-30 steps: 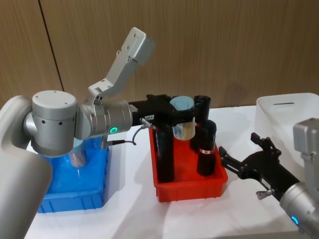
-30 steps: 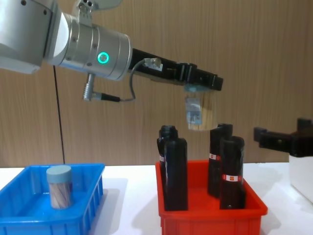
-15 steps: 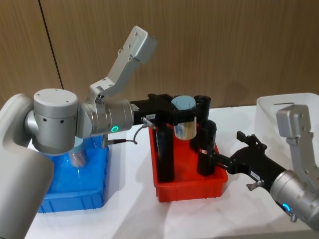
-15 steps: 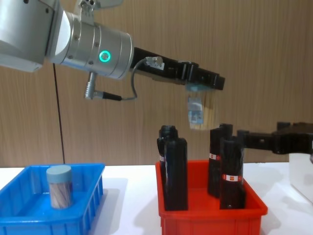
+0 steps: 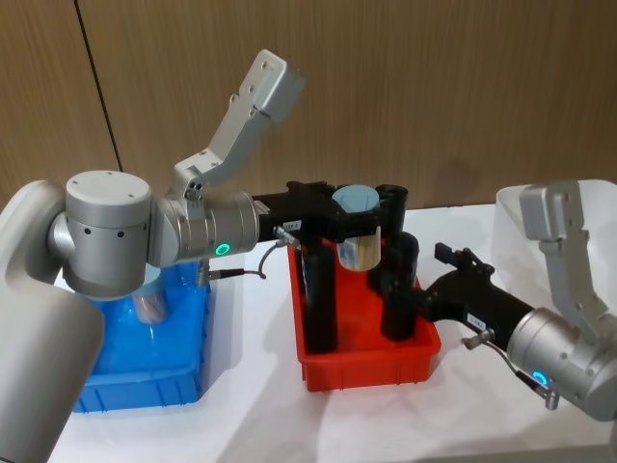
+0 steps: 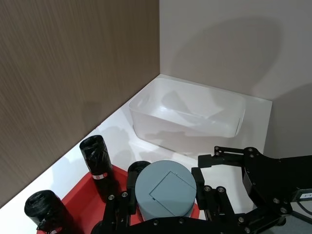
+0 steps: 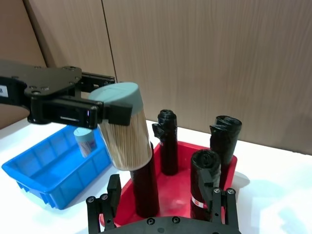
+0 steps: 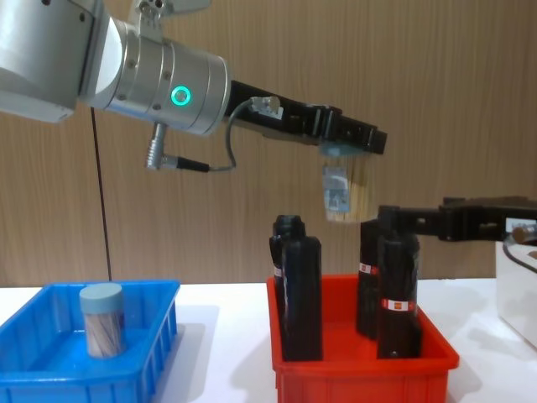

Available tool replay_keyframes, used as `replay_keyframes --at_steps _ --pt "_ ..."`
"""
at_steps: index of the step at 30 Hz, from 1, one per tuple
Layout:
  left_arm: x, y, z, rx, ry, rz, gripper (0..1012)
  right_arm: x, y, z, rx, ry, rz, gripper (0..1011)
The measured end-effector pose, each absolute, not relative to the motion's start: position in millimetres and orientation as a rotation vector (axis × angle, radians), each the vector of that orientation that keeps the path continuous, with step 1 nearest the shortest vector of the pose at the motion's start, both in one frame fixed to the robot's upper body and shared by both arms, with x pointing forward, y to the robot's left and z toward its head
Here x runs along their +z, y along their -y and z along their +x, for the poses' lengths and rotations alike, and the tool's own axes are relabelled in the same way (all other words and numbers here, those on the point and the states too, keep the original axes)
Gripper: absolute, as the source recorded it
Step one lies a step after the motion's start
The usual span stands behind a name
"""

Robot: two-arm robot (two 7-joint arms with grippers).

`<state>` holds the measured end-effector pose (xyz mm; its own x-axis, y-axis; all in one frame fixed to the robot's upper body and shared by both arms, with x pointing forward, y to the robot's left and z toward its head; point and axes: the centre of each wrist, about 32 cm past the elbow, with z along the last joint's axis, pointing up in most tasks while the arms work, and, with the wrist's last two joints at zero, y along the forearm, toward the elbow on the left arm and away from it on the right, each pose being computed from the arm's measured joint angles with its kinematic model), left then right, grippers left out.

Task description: Pick the cotton swabs from the blue box and place them into the white box.

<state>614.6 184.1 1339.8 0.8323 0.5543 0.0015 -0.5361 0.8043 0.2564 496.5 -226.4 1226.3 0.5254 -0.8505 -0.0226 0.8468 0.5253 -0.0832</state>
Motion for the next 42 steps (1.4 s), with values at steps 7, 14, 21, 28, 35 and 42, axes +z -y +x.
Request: replay_keyframes --at_steps 7,14,21,28,35,42 --pt "1339.9 -184.0 614.7 0.584 -0.075 0.252 670 1230.6 223.0 507.1 -0.993 -0.074 -0.052 1002" --pt "1340.2 -184.0 614.8 0.583 -0.075 0.252 670 1232.4 219.2 515.3 -0.976 -0.080 -0.046 1002" --pt "1340.2 -184.0 614.8 0.583 -0.075 0.252 670 1232.9 213.2 522.8 -0.952 -0.087 -0.048 1002" --pt "1340.2 -184.0 614.8 0.583 -0.075 0.252 670 1231.6 206.6 529.1 -0.933 -0.094 -0.055 1002" --pt "1340.2 -184.0 614.8 0.583 -0.075 0.252 670 1230.3 200.2 535.6 -0.917 -0.100 -0.063 999" --pt "1340.2 -184.0 614.8 0.583 -0.075 0.252 670 1230.0 196.5 538.4 -0.902 -0.098 -0.065 884"
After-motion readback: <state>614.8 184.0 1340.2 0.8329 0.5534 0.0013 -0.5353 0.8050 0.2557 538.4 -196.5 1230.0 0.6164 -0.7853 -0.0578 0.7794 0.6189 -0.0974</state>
